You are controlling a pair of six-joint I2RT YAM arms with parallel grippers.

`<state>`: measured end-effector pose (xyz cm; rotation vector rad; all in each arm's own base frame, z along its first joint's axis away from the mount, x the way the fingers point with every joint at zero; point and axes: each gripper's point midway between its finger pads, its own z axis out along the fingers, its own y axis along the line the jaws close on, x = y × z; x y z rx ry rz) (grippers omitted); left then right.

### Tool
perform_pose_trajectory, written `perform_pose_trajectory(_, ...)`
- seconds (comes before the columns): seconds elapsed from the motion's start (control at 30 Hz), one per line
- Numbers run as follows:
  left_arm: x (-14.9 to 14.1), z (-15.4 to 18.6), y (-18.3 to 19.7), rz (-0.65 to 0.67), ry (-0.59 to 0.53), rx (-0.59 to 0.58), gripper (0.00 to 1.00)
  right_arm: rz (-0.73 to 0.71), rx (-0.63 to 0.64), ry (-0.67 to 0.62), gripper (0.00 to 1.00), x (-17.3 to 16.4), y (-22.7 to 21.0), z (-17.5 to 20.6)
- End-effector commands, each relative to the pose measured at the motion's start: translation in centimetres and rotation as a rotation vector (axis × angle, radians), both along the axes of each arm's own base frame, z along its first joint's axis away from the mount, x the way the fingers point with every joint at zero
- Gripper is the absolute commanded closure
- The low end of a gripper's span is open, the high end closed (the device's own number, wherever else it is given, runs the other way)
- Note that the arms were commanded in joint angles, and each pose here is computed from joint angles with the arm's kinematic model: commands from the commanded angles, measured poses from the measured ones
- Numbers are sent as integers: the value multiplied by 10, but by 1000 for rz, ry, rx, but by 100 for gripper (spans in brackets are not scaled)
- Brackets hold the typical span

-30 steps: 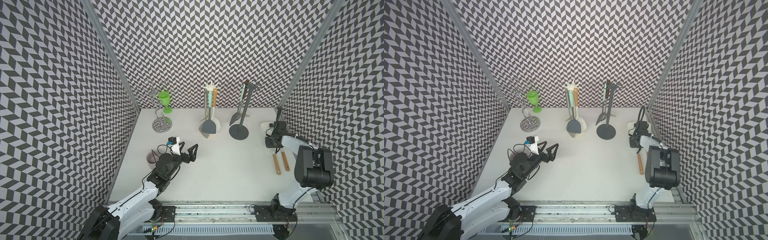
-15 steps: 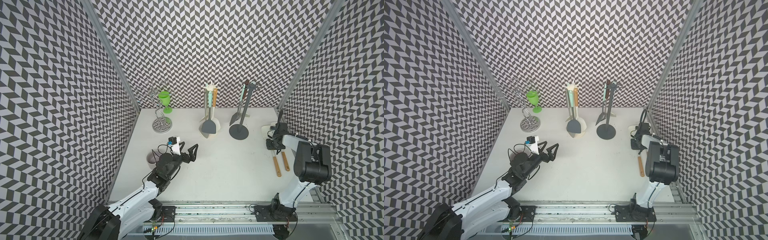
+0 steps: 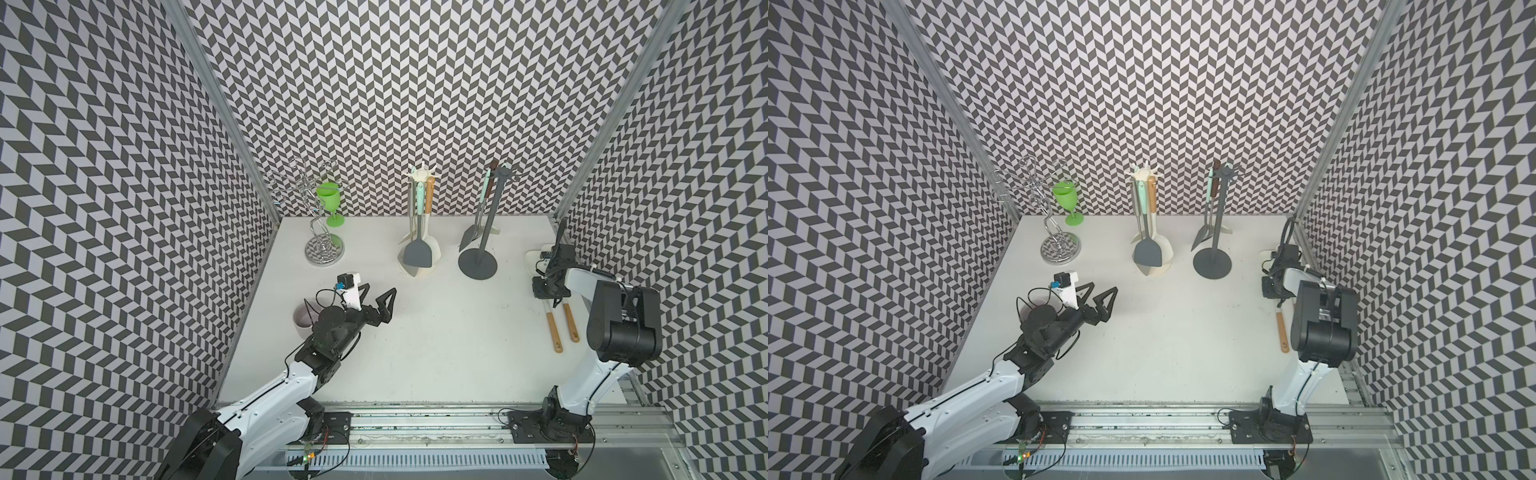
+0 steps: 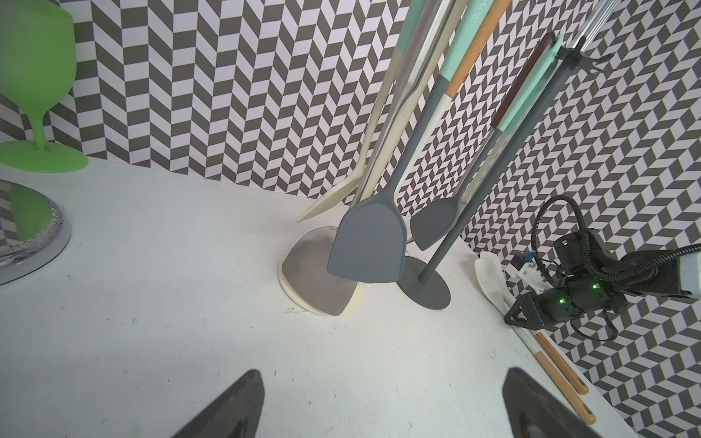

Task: Take the spatula off the kitchen utensil rack
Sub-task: Place the spatula at the center of the board.

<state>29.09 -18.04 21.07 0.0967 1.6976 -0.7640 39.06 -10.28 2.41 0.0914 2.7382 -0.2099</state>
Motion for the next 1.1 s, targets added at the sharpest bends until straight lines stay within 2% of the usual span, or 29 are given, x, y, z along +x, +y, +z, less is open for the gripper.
perform_pose_trajectory(0.0, 0, 3, 1, 4, -21, -8, 0, -3, -1, -88, 71, 18, -2, 21)
perform_pose_trajectory(0.3, -3, 7, 1, -6, -38, -21, 0, -41, 22, -260, 58, 26, 1, 83)
perform_pose_trajectory(0.43, -7, 12, 1, -17, -60, -29, 0, -55, 69, -375, 43, 25, 11, 121)
perform_pose_trajectory(0.5, -10, 17, 2, -23, -76, -39, 0, -45, 107, -463, 31, 21, 22, 148)
perform_pose_trajectory(0.57, -13, 22, 3, -28, -91, -51, 0, -37, 152, -544, 26, 13, 32, 174)
perform_pose_trajectory(0.77, -23, 32, 6, -34, -139, -71, 0, 50, 349, -759, 18, -20, 80, 238)
perform_pose_trajectory(0.93, -28, 36, 10, -27, -168, -73, 0, 88, 472, -922, 18, -55, 105, 278)
perform_pose_trajectory(1.07, -32, 39, 11, -27, -195, -81, 0, 150, 579, -1011, 21, -77, 125, 288)
